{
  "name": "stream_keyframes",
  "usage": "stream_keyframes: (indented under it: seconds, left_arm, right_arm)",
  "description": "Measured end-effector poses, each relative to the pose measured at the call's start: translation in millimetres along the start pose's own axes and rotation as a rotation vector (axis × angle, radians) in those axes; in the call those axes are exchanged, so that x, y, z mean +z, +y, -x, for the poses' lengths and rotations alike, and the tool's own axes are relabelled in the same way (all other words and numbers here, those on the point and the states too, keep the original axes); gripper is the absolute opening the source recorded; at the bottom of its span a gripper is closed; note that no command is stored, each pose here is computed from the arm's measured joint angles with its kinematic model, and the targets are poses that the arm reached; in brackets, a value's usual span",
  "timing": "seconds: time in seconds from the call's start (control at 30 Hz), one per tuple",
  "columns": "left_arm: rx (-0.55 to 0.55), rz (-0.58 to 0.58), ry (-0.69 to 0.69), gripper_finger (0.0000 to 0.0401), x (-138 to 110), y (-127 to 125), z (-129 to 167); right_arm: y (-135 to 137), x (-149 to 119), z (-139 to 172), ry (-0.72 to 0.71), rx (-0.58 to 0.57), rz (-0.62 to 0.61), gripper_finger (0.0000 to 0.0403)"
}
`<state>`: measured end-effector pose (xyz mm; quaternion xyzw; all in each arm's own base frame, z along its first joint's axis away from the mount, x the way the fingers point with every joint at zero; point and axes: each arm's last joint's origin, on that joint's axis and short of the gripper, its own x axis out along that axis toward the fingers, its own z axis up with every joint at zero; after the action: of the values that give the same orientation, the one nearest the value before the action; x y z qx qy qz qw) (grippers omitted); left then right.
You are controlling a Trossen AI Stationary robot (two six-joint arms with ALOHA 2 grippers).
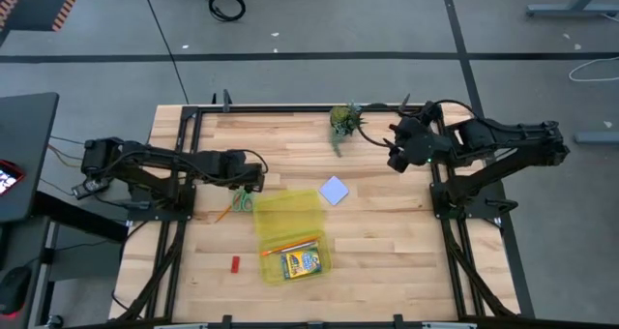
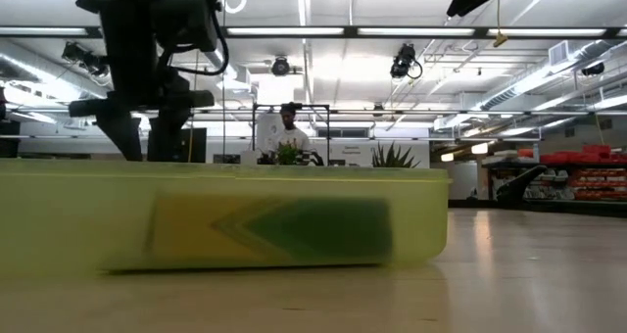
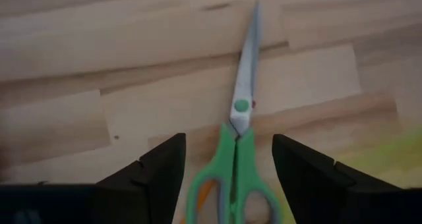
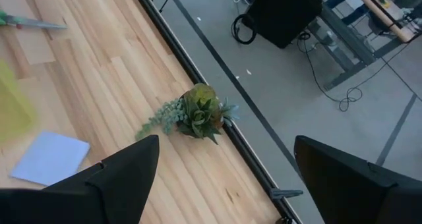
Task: Pack school essentials
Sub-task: Put the green scissors into the yellow supply box
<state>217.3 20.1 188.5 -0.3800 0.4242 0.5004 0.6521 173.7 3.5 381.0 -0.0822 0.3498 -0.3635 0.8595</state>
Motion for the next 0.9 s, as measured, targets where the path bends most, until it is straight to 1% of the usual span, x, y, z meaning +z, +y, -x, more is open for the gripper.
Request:
stream_keyframes:
  seconds: [0.07, 0.23, 0.6, 0.9]
  left_arm:
    - [0.036, -0.009, 0.0, 0.0229, -1, 1, -3]
    - [0.075, -0.034, 0.011, 0.022, -5, -5, -15]
    - [0.079, -0.059, 0.037, 0.0198, -13, -18, -36]
    - [0.101, -0.091, 0.071, 0.019, -17, -21, -46]
  right_arm:
    - [-1, 0, 0, -0.002, 0.0, -0.005, 0.0359]
    - [0, 0, 0, -0.002, 0.001, -0.007, 0.0359]
    - [0, 0, 0, -0.002, 0.002, 0.0, 0.0359]
    - [0, 0, 0, -0.002, 0.002, 0.003, 0.0359]
